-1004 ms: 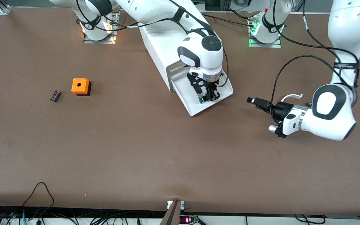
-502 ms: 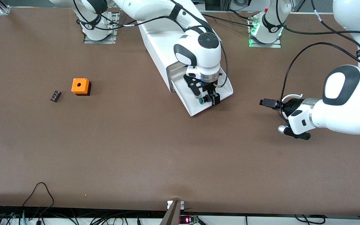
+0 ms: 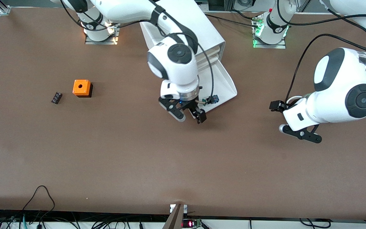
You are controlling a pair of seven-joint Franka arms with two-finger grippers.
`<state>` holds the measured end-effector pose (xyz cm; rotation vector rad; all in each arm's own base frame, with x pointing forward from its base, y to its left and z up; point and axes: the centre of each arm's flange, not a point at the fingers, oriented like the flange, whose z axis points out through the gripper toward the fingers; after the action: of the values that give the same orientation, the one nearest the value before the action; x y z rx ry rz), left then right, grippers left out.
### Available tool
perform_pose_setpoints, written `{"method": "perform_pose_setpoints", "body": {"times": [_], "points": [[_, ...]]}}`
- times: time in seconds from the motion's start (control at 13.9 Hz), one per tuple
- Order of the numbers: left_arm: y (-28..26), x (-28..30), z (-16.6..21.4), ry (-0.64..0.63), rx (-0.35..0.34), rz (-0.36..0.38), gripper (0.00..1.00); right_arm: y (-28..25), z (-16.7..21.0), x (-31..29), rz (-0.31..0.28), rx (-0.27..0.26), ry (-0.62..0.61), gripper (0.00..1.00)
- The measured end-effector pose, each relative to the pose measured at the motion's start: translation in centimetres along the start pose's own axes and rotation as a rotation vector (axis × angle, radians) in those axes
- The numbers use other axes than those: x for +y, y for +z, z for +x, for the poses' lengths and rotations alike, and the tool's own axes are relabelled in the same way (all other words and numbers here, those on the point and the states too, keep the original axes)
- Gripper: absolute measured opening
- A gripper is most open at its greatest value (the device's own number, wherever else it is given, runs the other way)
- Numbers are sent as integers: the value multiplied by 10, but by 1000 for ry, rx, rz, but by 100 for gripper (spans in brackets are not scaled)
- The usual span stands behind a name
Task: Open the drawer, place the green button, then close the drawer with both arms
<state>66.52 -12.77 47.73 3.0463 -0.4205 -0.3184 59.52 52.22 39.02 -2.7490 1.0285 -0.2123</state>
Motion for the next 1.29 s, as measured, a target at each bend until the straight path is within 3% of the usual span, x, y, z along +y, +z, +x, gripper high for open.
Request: {"method": "perform_pose_setpoints", "body": {"times": [0.14,0.57,1.0,1.29], "points": [[-1,-3,1,-40,12,2,100,-5,46,7,5,-21,-84,100],[31,24,12,-385,13,-4,96,-26,181,53,-34,-59,-312,100],[130,101,26,-610,120,-66,94,-50,289,129,-103,-107,-552,100],[210,150,8,-691,187,-134,95,-88,337,200,-130,-135,-618,100]]}}
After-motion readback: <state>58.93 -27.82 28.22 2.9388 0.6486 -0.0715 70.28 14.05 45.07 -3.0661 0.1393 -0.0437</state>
